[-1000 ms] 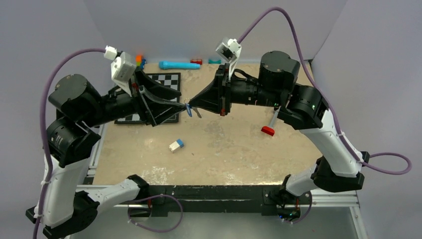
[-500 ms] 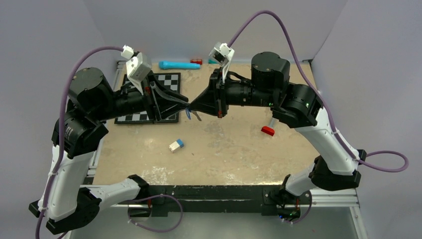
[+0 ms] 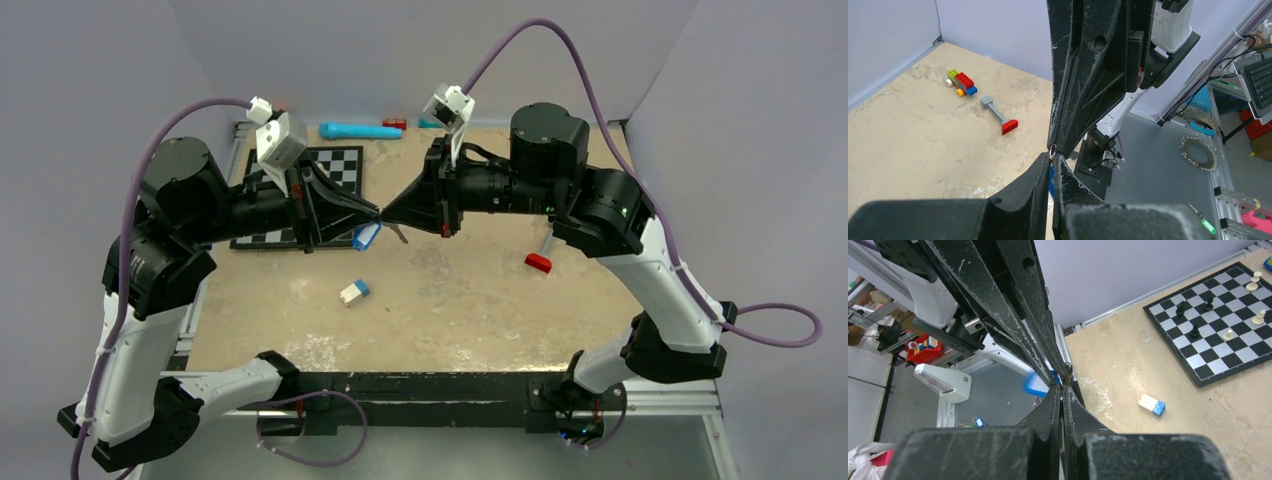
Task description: Remove the keys from the keyring
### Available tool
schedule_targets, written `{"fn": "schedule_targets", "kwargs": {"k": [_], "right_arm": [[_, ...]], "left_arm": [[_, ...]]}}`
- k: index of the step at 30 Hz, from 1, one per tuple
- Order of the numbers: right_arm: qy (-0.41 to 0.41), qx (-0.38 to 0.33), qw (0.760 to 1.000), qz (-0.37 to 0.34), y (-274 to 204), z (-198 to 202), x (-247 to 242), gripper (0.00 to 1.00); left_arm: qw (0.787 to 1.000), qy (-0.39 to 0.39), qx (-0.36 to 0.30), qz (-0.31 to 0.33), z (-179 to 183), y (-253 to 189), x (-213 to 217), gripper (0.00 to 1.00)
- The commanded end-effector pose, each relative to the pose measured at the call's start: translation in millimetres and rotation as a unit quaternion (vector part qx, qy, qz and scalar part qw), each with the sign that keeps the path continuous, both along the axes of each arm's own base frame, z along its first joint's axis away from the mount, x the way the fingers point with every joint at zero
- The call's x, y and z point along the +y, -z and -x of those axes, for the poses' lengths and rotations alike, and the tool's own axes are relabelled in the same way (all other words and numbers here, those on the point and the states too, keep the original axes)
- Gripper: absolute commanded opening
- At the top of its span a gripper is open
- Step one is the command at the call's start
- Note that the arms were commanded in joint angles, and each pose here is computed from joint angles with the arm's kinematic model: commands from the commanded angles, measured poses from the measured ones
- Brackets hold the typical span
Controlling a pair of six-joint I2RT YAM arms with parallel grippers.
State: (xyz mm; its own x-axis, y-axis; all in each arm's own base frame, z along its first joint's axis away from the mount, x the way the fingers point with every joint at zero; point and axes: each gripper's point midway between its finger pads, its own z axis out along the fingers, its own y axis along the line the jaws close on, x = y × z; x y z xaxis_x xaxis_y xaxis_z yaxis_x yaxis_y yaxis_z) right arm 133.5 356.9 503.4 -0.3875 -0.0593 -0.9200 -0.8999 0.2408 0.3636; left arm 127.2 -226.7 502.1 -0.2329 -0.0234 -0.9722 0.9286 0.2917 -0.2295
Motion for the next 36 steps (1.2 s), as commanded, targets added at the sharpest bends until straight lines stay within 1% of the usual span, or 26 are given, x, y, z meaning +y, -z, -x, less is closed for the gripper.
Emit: {"fn": "schedule_targets", "kwargs": {"k": [1, 2, 3, 4, 5, 7, 17, 29, 32, 36], "right_arm": [[-0.019, -0.019, 0.999, -0.027, -20.5, 7.6, -2.1, 0.00], [-0.019, -0.019, 0.999, -0.026, -20.3, 7.8, -2.1, 0.00], [-0.021, -0.019, 0.999, -0.026, -19.9, 8.2, -1.9, 0.00], [-0.022, -0.019, 0.999, -0.026, -19.8, 8.6, -1.9, 0.00], [-0.024, -0.018, 0.999, -0.026, -19.5, 9.2, -1.4, 0.00], [-0.026, -0.018, 0.999, -0.026, -19.8, 10.3, -1.6, 0.00], [-0.035, -0.016, 0.999, -0.027, -19.7, 11.9, 0.9, 0.00], [-0.042, -0.014, 0.999, -0.025, -18.3, 15.1, 0.1, 0.00], [-0.045, -0.013, 0.999, -0.024, -17.2, 15.5, 1.4, 0.00], [-0.049, -0.012, 0.998, -0.024, -16.5, 16.4, 2.4, 0.00]], "left_arm": [[1.000, 0.014, -0.013, 0.000, 5.3, -2.9, 0.1, 0.12], [1.000, 0.014, -0.013, -0.001, 5.7, -2.6, 0.4, 0.18], [1.000, 0.013, -0.016, -0.001, 5.3, -3.0, 0.7, 0.27], [1.000, 0.013, -0.018, -0.002, 6.5, -3.6, 1.8, 0.32], [1.000, 0.012, -0.019, -0.003, 6.2, -3.8, 2.1, 0.33], [1.000, 0.012, -0.020, -0.005, 6.2, -4.5, 2.3, 0.34], [1.000, 0.014, -0.028, -0.002, 6.8, -11.8, 2.2, 0.29], [0.999, 0.011, -0.034, -0.002, 3.8, -16.3, 1.4, 0.29], [0.999, 0.013, -0.031, 0.001, 3.6, -17.5, 0.1, 0.25], [0.999, 0.020, -0.025, 0.009, 4.9, -19.8, -2.0, 0.15]]}}
